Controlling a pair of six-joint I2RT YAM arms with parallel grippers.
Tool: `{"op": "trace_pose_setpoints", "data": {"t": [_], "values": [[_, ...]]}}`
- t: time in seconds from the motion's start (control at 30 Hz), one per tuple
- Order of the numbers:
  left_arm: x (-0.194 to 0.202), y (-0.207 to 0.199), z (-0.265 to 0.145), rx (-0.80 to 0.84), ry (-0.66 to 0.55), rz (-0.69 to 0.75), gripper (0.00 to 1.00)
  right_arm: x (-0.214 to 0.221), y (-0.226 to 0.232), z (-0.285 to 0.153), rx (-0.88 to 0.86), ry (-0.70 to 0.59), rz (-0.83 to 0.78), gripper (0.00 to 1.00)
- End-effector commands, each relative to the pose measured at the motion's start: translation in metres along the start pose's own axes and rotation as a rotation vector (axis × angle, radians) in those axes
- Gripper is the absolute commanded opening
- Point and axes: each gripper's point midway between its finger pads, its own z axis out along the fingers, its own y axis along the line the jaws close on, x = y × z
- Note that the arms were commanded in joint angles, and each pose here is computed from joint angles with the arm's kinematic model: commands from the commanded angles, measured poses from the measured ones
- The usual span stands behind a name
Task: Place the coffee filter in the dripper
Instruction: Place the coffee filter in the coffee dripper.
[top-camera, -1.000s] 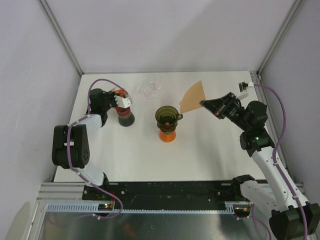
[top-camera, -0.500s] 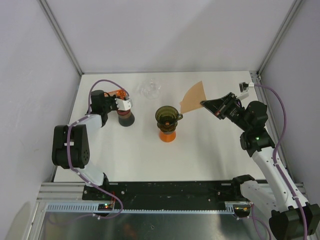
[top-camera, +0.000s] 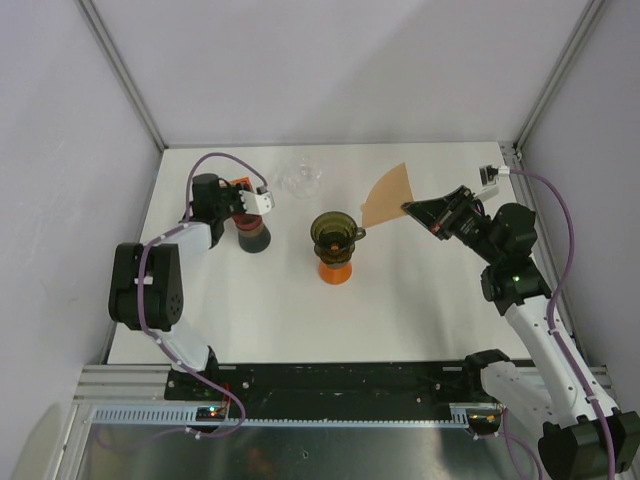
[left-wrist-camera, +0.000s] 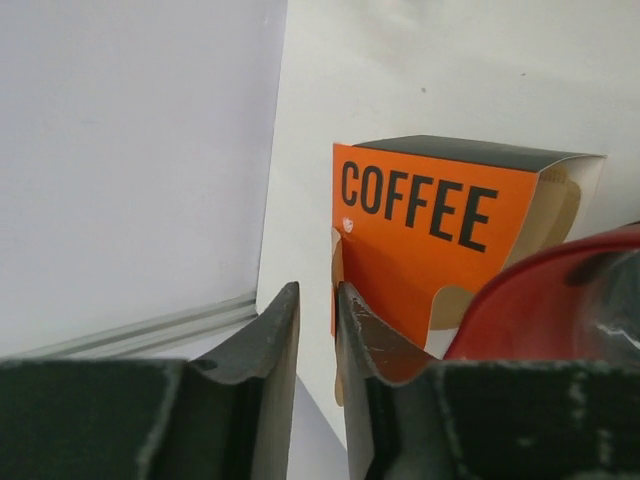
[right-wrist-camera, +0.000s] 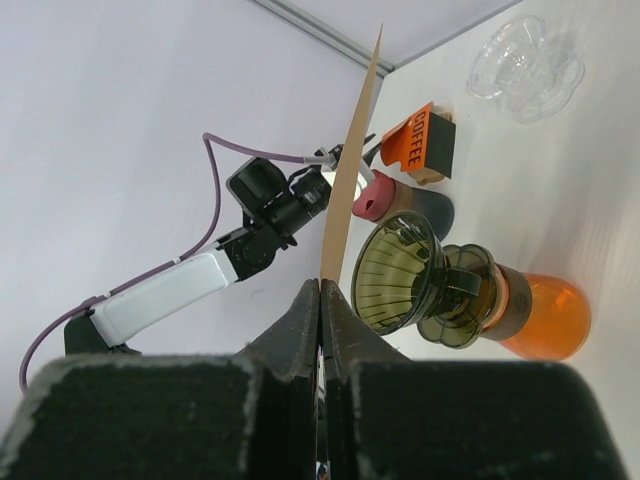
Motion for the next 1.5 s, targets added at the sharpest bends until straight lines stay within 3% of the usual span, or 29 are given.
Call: {"op": "trace_pose_setpoints", "data": {"t": [0.0,0.17,0.3,0.57,0.87,1.13,1.27,1.47], "values": [[-0.001,0.015,-0.001,-0.033,0.009,-0.017,0.33,-0.015,0.025,-0.007,-0.051,-0.048,-0.052,0.00],[-0.009,0.030,-0.004,-0.043,-0.007,-0.090,0.51,-0.015,0.025,-0.007,-0.048,-0.050,-0.049,0.00],[-0.018,0.037,-0.005,-0.024,-0.032,-0.151,0.59,-0.015,0.026,-0.009,-0.048,-0.052,-0.051,0.00],[-0.016,0.050,-0.006,-0.047,-0.023,-0.208,0.63,-0.016,0.027,-0.010,-0.050,-0.058,-0.050,0.00],[-0.037,0.081,-0.015,-0.053,-0.088,-0.338,0.75,-0.016,0.028,-0.010,-0.050,-0.061,-0.052,0.00],[-0.039,0.086,-0.019,-0.058,-0.091,-0.372,0.77,-0.016,0.030,-0.010,-0.060,-0.058,-0.049,0.00],[-0.044,0.102,-0.032,-0.070,-0.075,-0.451,0.77,-0.016,0.033,-0.012,-0.069,-0.058,-0.048,0.00],[-0.082,0.110,-0.077,0.000,-0.136,-0.583,0.79,-0.013,0.048,-0.015,-0.118,-0.059,-0.070,0.00]]}}
